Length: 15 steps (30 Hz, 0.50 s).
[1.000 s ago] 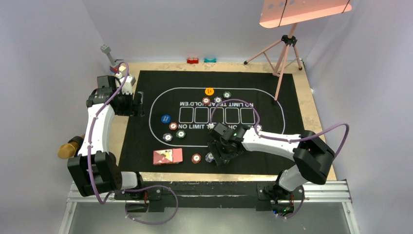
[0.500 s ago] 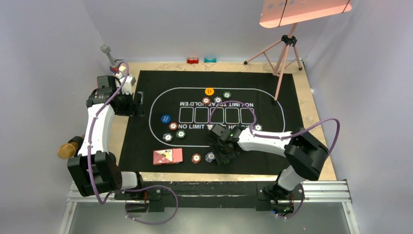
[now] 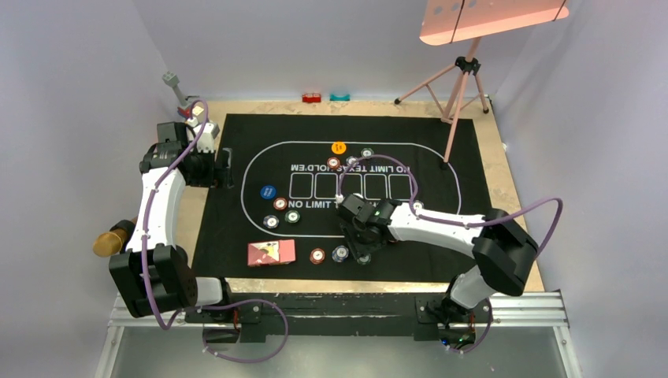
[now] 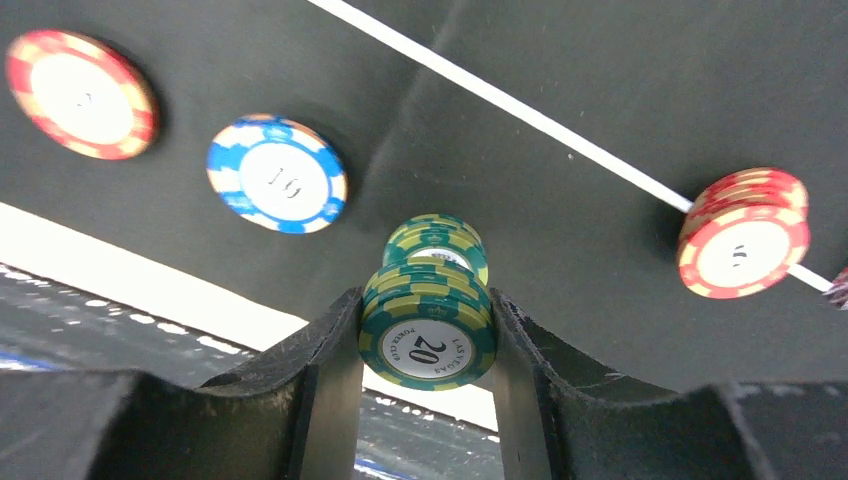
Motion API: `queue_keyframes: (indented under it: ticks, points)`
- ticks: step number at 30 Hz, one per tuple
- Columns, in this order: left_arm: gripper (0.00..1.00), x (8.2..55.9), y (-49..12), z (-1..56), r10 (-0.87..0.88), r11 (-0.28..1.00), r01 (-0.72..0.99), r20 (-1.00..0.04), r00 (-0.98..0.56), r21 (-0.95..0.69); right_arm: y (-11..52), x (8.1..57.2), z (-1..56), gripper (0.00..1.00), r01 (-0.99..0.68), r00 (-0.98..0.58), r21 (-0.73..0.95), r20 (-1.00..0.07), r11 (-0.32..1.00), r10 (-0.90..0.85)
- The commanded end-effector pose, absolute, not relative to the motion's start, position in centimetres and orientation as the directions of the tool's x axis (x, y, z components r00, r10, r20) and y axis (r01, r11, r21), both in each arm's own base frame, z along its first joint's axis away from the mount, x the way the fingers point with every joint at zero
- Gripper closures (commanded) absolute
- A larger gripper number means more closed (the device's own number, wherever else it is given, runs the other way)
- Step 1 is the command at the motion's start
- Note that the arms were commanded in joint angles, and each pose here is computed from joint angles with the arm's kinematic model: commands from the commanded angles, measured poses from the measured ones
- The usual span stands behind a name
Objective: Distribute texas hold em gaming equipment
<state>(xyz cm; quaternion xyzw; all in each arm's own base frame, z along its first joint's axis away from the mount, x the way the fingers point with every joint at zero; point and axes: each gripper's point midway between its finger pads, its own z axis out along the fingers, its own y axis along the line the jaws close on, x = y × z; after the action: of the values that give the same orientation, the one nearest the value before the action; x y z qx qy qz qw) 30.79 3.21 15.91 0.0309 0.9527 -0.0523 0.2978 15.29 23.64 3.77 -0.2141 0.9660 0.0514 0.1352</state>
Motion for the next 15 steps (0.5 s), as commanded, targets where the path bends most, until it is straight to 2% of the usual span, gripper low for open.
queue_keyframes:
  ticks: [1, 7, 15]
  points:
    - [0.00, 31.0, 3.5, 16.6, 0.029, 0.993, 0.091, -0.598, -0.801, -0.073, 24.6, 18.5, 9.4, 0.79, -0.390, -0.841, 0.054, -0.428, 0.919, -0.331]
    - [0.00, 31.0, 3.4, 16.8, 0.029, 0.993, 0.093, -0.602, -0.798, -0.074, 20.5, 23.6, 11.2, 0.87, -0.214, -0.859, 0.070, -0.488, 0.974, -0.153]
    - [0.00, 30.9, 3.2, 16.8, 0.036, 0.991, 0.104, -0.602, -0.798, -0.079, 15.7, 29.2, 7.7, 0.88, -0.003, -0.882, 0.039, -0.470, 0.999, 0.016]
